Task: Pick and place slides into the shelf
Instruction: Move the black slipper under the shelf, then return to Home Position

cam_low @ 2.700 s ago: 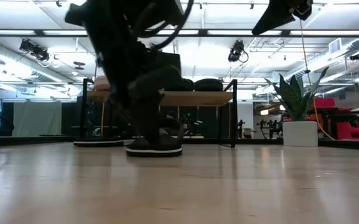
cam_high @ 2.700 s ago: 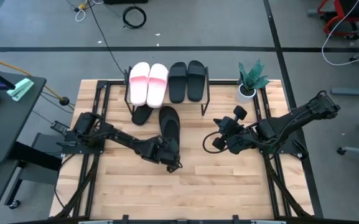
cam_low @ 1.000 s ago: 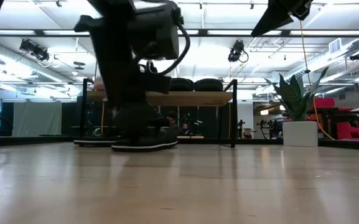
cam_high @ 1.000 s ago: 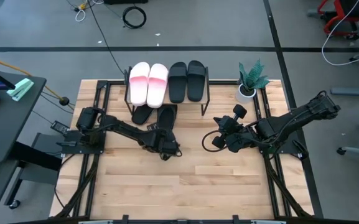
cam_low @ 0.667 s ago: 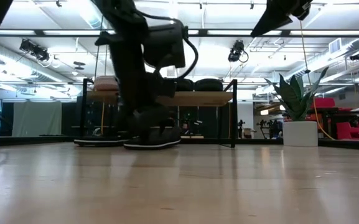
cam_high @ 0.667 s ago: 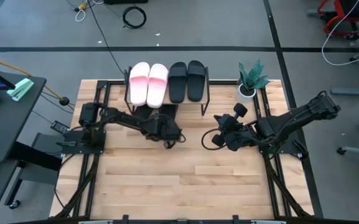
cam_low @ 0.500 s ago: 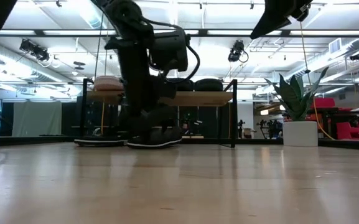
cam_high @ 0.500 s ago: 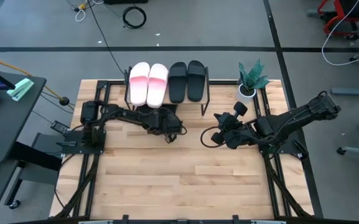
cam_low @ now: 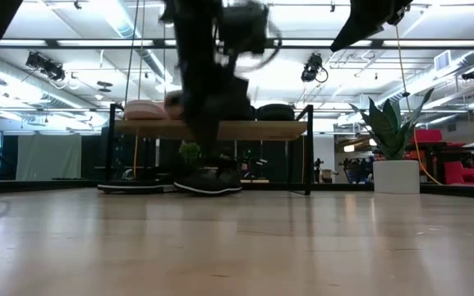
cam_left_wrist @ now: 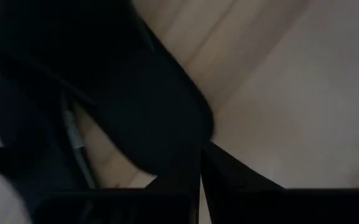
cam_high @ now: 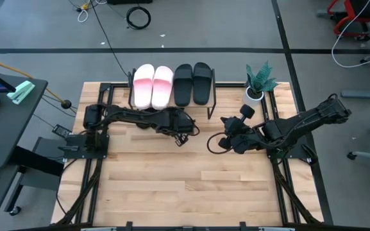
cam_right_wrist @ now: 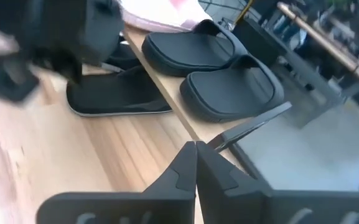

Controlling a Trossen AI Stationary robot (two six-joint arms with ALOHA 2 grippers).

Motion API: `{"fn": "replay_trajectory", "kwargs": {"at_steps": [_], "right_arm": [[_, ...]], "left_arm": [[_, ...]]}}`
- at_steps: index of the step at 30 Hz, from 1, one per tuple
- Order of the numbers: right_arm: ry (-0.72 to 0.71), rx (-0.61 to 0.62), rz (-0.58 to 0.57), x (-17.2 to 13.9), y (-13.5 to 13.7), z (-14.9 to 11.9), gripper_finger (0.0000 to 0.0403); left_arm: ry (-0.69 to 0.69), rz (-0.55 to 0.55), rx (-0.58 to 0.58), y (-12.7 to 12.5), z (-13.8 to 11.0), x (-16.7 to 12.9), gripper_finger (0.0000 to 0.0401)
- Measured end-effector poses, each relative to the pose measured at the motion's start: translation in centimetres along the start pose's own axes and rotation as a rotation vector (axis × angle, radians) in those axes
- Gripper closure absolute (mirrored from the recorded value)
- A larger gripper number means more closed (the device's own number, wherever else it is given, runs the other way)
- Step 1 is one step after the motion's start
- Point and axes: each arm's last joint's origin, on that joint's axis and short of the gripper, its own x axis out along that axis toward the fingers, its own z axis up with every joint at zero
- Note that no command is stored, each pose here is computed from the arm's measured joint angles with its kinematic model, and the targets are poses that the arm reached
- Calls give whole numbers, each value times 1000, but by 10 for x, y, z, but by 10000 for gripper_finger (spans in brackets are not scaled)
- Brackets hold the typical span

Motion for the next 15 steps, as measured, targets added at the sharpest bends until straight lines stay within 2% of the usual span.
{"fn": "replay_trajectory", "kwargs": {"at_steps": [4, 9, 11, 15], "right_arm": [[-15, -107, 36, -7, 1, 3, 394], [-35, -176, 74, -15, 3, 4, 394], [-39, -165, 83, -17, 5, 3, 394], [-13, -48, 95, -17, 4, 1, 393]], "left_arm": [[-3, 1, 82, -3, 15, -54, 390], [-81, -37, 298, 0, 26, -136, 384], [-134, -72, 320, 4, 27, -167, 381], [-217, -143, 310, 10, 20, -217, 376]]}}
